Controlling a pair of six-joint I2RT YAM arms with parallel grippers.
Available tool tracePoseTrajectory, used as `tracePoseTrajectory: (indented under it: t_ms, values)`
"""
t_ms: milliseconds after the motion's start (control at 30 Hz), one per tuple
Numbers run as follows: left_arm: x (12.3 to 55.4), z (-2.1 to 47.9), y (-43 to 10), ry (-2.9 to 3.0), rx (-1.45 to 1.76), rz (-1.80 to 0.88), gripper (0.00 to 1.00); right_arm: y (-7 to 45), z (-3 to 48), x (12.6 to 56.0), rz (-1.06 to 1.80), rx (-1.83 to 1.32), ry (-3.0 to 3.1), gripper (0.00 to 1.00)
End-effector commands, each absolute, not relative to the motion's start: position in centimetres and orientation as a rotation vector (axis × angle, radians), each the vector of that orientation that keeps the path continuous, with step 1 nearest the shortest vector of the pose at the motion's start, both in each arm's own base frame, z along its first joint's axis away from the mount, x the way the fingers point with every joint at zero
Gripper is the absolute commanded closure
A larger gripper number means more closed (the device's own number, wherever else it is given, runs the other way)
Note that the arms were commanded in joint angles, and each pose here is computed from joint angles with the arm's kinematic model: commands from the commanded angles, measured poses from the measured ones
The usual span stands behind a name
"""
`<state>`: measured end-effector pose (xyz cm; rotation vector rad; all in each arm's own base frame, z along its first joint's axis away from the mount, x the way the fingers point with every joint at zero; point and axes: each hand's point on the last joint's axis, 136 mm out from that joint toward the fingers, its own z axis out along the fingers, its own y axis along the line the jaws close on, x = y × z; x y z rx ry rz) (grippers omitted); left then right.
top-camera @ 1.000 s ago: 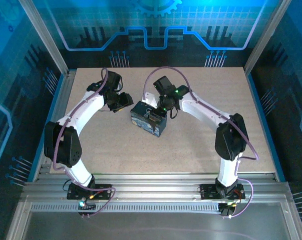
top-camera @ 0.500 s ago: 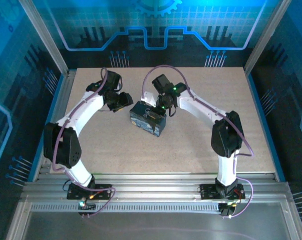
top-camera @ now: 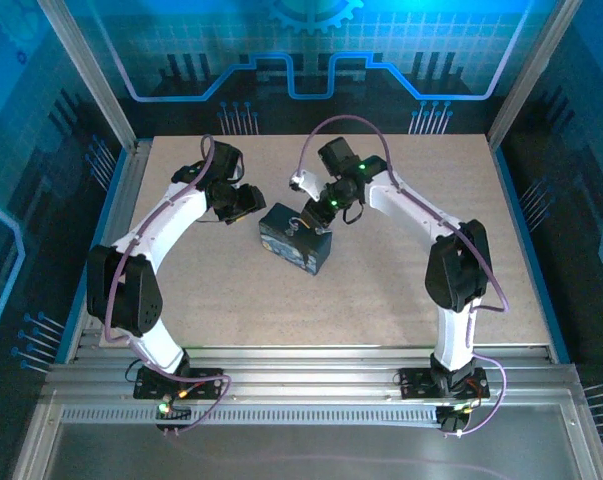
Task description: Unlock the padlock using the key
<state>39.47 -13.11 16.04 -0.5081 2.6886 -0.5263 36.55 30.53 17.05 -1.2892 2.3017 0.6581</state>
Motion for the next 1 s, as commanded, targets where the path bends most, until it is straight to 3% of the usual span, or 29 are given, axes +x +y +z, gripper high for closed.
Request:
tracePoseTrajectory:
  t_ms: [0, 167, 467, 733, 967]
  values:
    - [38.9, 17.1, -13.0, 2.678, -0.488, -0.546, 0.48, 30.2, 17.0, 35.5, 0.845, -1.177, 2.405, 0.82]
    - [39.0, 17.2, -13.0, 2.675, -0.489, -0.549, 0.48, 29.3, 16.3, 36.1, 0.922, -1.072, 2.473, 0.8]
    - [39.0, 17.1, -13.0, 2.675, -0.498, -0.555, 0.48, 29.3, 16.2, 35.9, 0.923, -1.085, 2.442, 0.68]
    - [39.0, 17.2, -13.1, 2.675, -0.496, -0.563, 0.48, 29.3, 16.5, 36.2, 0.886, -1.08, 2.435, 0.66]
    - [38.9, 17.3, -13.1, 2.675, -0.487, -0.557, 0.48, 30.1, 17.9, 34.8, 0.611, -1.309, 2.255, 0.54]
